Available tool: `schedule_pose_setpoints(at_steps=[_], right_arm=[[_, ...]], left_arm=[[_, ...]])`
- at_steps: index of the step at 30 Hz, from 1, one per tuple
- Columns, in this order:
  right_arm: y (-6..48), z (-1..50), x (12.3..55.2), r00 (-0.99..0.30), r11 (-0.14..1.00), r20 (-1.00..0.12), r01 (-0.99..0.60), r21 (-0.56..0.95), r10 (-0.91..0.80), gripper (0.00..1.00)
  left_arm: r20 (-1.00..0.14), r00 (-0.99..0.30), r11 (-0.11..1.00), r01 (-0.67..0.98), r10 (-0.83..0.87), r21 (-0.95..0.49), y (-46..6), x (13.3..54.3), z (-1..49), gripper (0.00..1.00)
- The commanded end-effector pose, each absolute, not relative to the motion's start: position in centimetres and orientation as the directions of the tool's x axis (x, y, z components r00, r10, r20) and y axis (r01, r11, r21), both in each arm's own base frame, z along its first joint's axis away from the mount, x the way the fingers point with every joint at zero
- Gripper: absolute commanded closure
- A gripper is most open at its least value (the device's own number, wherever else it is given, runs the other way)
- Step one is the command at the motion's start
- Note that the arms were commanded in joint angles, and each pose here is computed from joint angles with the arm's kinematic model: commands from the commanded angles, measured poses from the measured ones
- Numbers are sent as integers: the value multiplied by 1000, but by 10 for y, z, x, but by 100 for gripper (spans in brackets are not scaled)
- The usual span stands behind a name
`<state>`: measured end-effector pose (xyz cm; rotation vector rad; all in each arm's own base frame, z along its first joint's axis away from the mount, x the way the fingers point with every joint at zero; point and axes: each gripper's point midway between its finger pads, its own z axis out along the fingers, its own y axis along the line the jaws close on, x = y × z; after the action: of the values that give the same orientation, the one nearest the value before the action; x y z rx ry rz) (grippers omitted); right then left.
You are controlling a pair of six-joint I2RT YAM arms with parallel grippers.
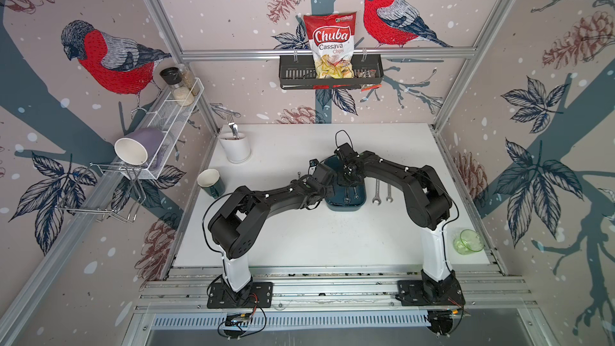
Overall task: Take out the wrench from the storage box
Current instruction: Pick up the wrench from the storage box, then place the wrench at the center of the board.
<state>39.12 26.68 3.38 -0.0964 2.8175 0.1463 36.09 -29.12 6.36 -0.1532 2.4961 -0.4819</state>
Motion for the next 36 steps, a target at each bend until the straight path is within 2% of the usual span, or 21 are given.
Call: schedule_pose_setpoints(at_steps=[1,16,25,30,36], right_arm=[[265,56,395,-938,991,-340,-99,89,-63,99],[256,106,405,-911,990,-408,-101,100,-52,100],[222,148,405,-887,991,-461,-85,106,-27,100],[183,153,403,-882,994,-471,-34,107,21,100],[157,130,405,-887,991,-455,26,134,85,100]], left_arm=[[-522,-830,937,-2,-196,-350,-286,358,60,94],[-523,-829,938,-9,-201,-347,-283,360,60,95],[-525,-828,941,-10,-198,-338,-279,362,61,95],[-528,-824,944,-25,-207,-330,-268,365,63,95],[-535,-817,946,-36,-213,-323,-257,367,67,95]])
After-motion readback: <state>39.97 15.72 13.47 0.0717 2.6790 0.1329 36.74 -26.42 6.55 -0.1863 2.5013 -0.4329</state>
